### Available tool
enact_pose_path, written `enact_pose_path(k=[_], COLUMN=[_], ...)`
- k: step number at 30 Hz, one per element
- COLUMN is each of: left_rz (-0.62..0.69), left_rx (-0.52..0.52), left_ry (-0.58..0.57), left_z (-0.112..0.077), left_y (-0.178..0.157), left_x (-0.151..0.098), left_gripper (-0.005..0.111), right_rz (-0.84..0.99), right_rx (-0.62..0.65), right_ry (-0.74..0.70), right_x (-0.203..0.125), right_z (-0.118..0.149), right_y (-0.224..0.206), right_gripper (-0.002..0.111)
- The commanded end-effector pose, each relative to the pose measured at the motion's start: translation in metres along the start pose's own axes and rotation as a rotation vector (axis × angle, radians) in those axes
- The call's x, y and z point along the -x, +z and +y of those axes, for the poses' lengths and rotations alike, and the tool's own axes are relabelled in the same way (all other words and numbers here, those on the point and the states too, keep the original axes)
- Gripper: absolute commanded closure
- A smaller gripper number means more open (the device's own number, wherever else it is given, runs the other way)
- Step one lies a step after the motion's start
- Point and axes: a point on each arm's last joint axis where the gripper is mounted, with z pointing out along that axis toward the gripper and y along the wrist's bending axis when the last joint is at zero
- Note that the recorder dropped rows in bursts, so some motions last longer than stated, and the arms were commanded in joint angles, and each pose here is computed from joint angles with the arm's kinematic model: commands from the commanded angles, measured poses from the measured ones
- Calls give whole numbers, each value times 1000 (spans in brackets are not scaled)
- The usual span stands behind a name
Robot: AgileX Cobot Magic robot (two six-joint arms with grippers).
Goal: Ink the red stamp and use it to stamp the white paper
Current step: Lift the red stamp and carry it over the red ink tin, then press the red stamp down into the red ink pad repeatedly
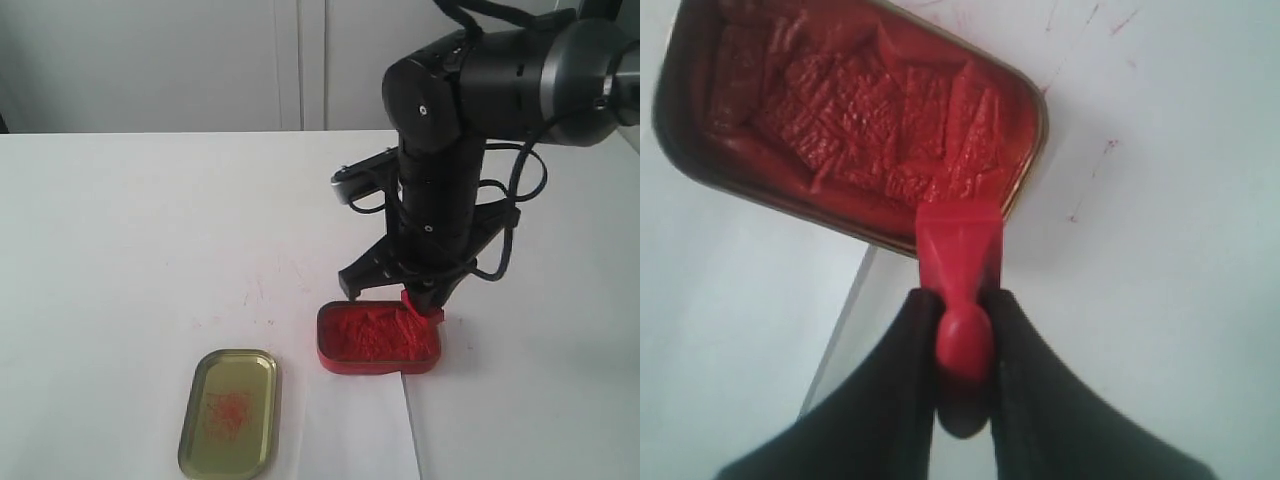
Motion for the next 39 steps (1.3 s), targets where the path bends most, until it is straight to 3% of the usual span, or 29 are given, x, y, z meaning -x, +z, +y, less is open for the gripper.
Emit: enact_pose_path(k=[1, 25, 39], left_rz=[-2, -2, -2], left_rx=[3, 3, 3], left_ry=[0, 0, 0], left_z=[0, 0, 0], left_y=[0, 0, 0], left_x=[-1, -1, -1], left_gripper=[107, 107, 107], right_rz=[-25, -77, -47], right_rx=[5, 23, -28], right_ry=[-2, 71, 84], right_x=[-3, 8, 11], right_z=[-4, 2, -1], right_y=[3, 35, 53], right_gripper=[108, 108, 108])
